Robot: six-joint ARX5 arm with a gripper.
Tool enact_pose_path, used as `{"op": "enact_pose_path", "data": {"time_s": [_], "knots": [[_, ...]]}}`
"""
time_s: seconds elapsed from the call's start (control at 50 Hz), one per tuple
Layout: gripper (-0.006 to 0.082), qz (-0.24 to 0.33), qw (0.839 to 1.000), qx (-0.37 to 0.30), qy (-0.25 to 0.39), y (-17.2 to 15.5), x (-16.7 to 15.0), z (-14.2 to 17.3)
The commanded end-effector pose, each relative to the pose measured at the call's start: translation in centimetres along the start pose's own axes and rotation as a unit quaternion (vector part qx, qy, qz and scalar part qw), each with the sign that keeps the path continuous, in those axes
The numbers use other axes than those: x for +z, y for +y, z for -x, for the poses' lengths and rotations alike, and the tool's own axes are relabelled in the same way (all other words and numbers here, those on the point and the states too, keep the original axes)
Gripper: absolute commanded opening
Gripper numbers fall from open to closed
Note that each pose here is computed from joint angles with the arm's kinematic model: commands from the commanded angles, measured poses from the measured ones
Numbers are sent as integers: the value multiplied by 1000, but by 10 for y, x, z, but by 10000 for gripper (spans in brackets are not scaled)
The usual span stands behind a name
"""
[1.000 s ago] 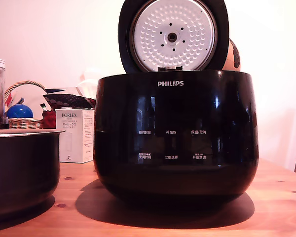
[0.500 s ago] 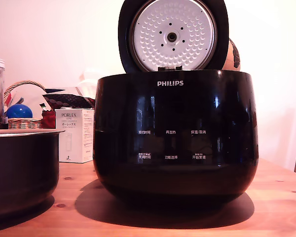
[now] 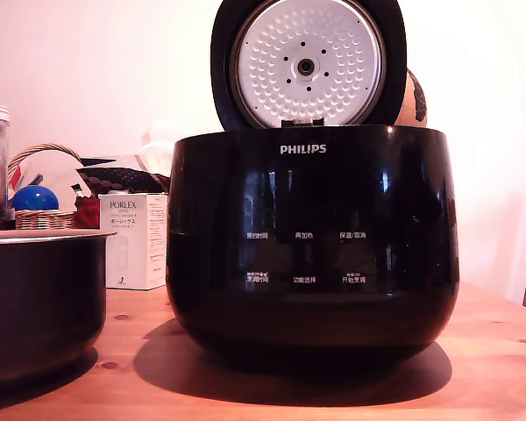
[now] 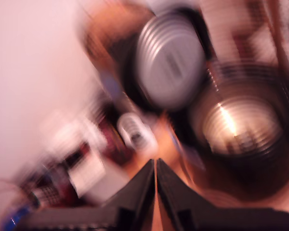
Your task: Pick up the metallic pot next to the rice cooker
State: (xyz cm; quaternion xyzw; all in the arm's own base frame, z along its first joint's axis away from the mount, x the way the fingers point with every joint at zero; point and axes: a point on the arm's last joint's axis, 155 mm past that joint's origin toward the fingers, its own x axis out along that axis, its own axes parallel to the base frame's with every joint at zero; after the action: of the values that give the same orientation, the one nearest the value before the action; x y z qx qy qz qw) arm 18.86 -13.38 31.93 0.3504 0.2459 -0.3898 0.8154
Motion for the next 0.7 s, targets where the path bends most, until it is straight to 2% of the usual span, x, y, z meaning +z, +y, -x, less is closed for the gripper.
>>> {"op": "enact_pose_path", "data": {"time_s": [0.0,0.1,0.38,0.46,0.52,0.54,0.58,0.6,0.68], "knots": [[-24,-7,997,-55,54,-20,-24,-12],[-24,-3,995,-81,64,-24,-22,-25],[-24,68,983,-120,120,-27,-29,-60],[-24,113,975,-126,142,-28,-32,-71],[-24,121,971,-133,156,-29,-34,-78],[-24,162,964,-128,165,-29,-36,-81],[-24,168,961,-132,177,-28,-39,-87],[-24,208,952,-125,186,-27,-40,-90],[-24,220,946,-130,201,-27,-45,-98]]}}
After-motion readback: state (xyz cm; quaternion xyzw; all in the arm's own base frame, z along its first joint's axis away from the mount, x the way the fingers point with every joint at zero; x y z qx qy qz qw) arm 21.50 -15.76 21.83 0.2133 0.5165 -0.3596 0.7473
